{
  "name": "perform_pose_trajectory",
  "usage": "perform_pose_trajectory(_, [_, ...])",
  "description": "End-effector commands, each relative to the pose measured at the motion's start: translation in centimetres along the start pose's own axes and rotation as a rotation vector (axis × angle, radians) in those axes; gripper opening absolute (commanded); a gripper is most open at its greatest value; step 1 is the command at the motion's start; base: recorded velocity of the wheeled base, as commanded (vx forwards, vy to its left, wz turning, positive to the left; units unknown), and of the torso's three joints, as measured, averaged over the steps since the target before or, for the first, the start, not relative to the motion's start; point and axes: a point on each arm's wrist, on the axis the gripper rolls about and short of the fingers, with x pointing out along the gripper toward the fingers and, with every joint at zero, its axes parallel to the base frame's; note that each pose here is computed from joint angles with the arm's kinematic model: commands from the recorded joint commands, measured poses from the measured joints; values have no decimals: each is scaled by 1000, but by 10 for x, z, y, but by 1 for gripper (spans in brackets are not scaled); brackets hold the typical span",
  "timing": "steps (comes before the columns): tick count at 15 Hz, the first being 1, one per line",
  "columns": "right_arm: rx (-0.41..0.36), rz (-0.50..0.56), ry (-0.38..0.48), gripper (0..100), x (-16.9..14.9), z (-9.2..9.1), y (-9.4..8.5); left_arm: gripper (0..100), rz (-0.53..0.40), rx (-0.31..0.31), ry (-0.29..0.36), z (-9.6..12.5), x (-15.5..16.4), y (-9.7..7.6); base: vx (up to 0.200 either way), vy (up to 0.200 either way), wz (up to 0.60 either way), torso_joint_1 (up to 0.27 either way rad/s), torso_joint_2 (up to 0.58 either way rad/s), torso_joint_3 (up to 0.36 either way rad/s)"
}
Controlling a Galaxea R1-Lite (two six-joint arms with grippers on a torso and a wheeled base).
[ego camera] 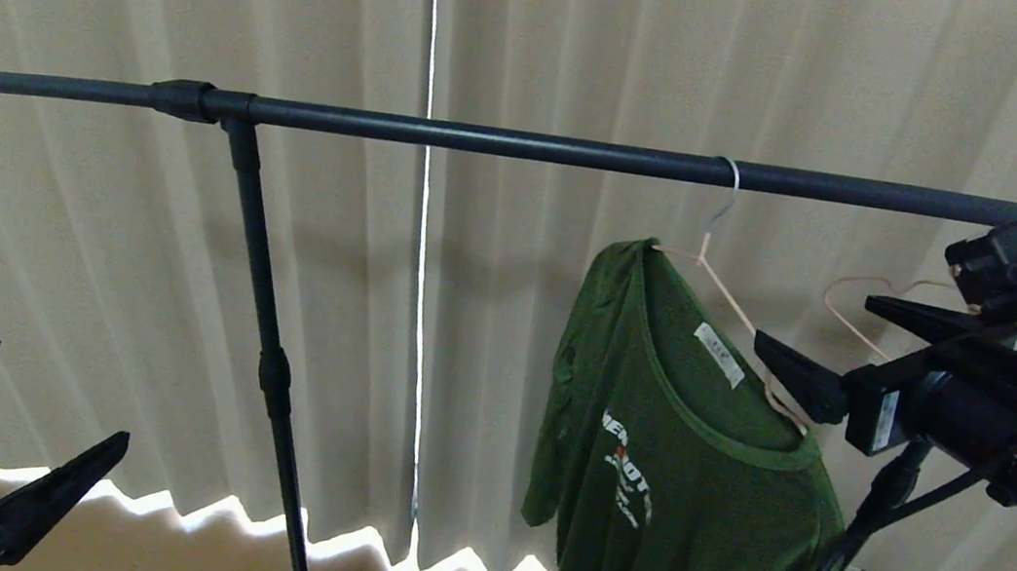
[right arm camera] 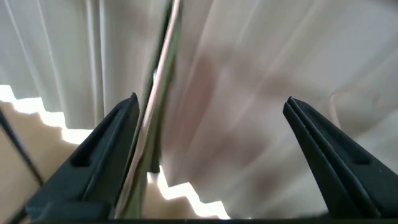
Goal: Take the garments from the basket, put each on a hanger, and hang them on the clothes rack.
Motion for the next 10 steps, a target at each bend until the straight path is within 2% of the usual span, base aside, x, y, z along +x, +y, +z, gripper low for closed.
perform_pose_trajectory(1, [-1, 1, -4, 100, -3, -2, 0, 100, 29, -7, -11, -5, -8, 1, -200, 0, 0, 2, 2, 2])
perform_pose_trajectory(2, [3, -9, -39, 100, -8, -4, -1, 100, 63, -22, -9, -14, -17, 0, -200, 0, 0, 7, 2, 7])
perform_pose_trajectory(4, [6, -17, -56, 100, -14, -2, -2, 100, 78, -26, -14, -18, -22, 0, -200, 0, 0, 2, 2, 0])
perform_pose_trajectory(5, [8, -33, -79, 100, -31, -2, -7, 100, 100, -29, -15, -32, -32, -5, -200, 0, 0, 12, 12, 2])
perform_pose_trajectory(9, [15, -132, -67, 100, -55, -15, -23, 100, 202, -45, -4, -60, -51, -14, -200, 0, 0, 0, 1, 2])
perform_pose_trajectory(10, [18, -174, -45, 100, -63, -24, -29, 100, 265, -56, -6, -68, -57, -16, 0, 0, 0, 0, 0, 0])
